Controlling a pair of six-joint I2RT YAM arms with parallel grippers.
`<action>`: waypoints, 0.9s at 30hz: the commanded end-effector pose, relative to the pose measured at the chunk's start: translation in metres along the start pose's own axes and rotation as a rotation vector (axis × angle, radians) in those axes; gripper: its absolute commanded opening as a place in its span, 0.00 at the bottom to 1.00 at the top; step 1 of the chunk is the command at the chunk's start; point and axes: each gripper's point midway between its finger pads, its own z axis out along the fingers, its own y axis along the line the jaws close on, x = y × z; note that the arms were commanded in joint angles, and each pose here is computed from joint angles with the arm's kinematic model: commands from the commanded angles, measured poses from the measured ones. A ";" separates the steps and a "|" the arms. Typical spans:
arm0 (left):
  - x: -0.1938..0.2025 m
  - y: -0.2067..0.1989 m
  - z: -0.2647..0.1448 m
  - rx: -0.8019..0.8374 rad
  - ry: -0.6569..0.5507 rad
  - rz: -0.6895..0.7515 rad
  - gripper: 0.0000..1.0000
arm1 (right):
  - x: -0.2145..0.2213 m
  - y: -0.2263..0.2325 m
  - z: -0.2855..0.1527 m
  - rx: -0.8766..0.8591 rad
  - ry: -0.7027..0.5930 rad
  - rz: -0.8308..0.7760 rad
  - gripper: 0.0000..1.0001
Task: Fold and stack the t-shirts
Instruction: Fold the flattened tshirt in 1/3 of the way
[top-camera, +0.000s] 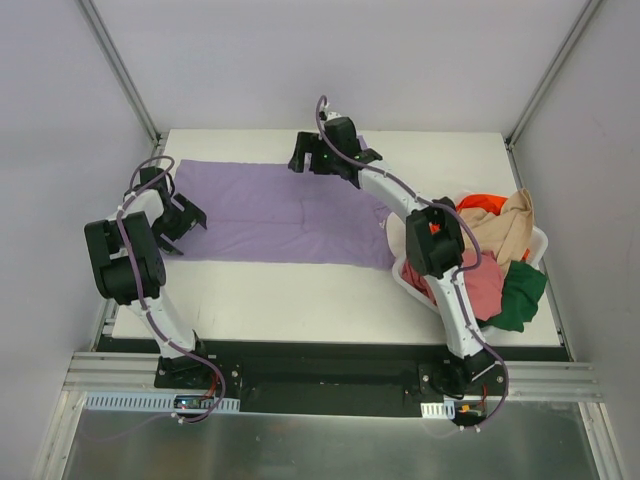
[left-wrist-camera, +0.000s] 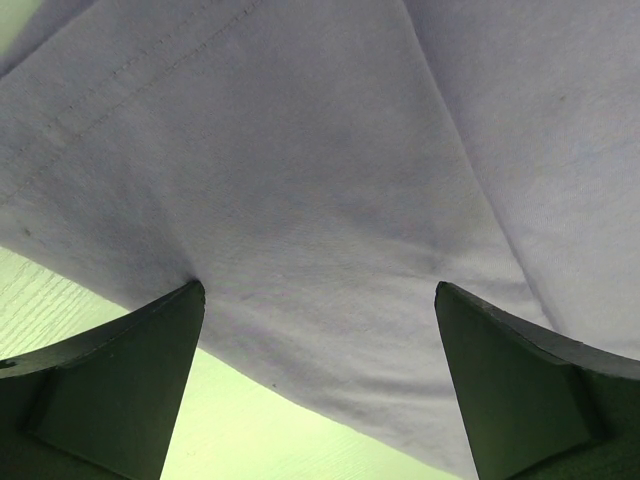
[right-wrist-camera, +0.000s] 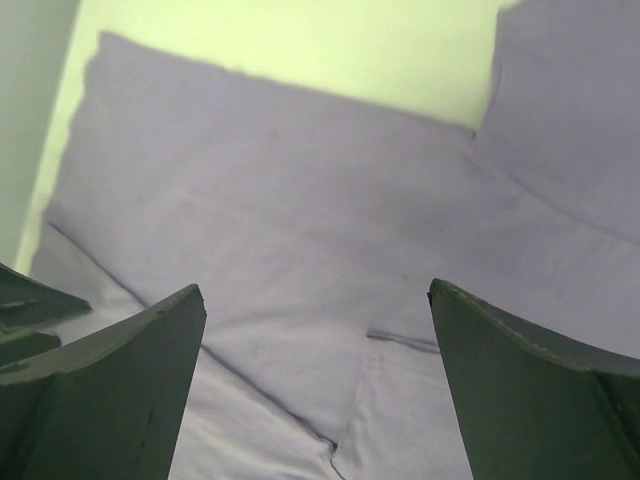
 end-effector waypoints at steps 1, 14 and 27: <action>-0.005 0.013 -0.010 -0.023 -0.033 0.015 0.99 | -0.041 0.016 -0.039 -0.005 -0.073 -0.052 0.96; -0.015 -0.051 -0.020 0.172 0.009 0.028 0.99 | 0.110 -0.047 -0.125 0.330 0.318 -0.106 0.96; 0.022 -0.014 0.012 0.058 0.118 0.042 0.99 | 0.176 -0.072 -0.132 0.447 0.500 -0.158 0.96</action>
